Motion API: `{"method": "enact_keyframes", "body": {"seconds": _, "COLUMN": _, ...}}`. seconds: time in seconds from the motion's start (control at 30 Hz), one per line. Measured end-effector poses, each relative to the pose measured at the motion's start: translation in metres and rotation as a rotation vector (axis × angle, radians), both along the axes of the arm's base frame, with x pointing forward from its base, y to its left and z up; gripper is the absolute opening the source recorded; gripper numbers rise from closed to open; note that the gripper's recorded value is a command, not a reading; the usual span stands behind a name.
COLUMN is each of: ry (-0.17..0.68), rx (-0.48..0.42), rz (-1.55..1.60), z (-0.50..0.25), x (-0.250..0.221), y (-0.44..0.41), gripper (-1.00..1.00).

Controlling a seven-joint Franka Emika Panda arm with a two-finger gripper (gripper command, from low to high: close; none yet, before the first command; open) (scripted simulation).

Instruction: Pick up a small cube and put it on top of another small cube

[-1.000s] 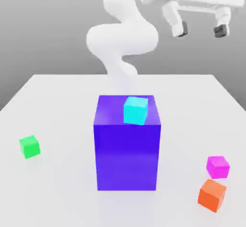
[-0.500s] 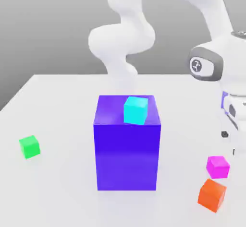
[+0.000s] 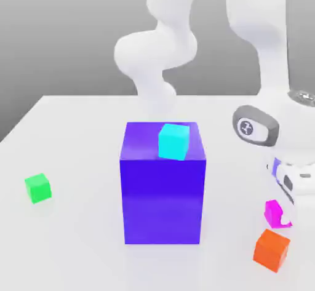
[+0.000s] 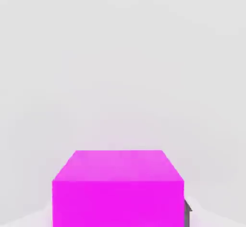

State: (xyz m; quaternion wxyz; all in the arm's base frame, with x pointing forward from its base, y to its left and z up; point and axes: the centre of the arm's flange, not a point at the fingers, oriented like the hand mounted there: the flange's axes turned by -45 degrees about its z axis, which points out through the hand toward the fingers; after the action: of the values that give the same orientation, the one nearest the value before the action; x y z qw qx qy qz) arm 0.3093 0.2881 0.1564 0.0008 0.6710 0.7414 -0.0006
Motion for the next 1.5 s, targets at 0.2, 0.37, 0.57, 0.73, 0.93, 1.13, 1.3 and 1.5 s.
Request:
{"method": "enact_keyframes", "body": {"seconds": 0.2, "ry": -0.038, "rx": 0.034, "rz": -0.102, "z": 0.052, "x": 0.027, "y": -0.015, "gripper": -1.00}}
{"method": "enact_keyframes", "body": {"seconds": 0.37, "ry": -0.112, "rx": 0.073, "rz": -0.364, "z": 0.085, "x": 0.088, "y": -0.079, "gripper": -1.00}}
{"method": "enact_keyframes", "body": {"seconds": 0.57, "ry": -0.199, "rx": 0.087, "rz": -0.726, "z": 0.122, "x": 0.138, "y": -0.194, "gripper": -1.00}}
{"method": "enact_keyframes", "body": {"seconds": 0.73, "ry": -0.248, "rx": 0.064, "rz": -1.155, "z": 0.143, "x": 0.138, "y": -0.350, "gripper": -1.00}}
{"method": "enact_keyframes", "body": {"seconds": 0.93, "ry": -0.224, "rx": 0.033, "rz": -1.481, "z": 0.141, "x": 0.092, "y": -0.456, "gripper": -1.00}}
{"method": "enact_keyframes", "body": {"seconds": 1.13, "ry": -0.171, "rx": 0.013, "rz": -1.820, "z": 0.129, "x": 0.016, "y": -0.547, "gripper": -1.00}}
{"method": "enact_keyframes", "body": {"seconds": 1.3, "ry": -0.107, "rx": 0.010, "rz": -2.100, "z": 0.113, "x": -0.060, "y": -0.600, "gripper": -1.00}}
{"method": "enact_keyframes", "body": {"seconds": 1.5, "ry": -0.004, "rx": 0.012, "rz": -2.196, "z": 0.086, "x": -0.096, "y": -0.605, "gripper": -1.00}}
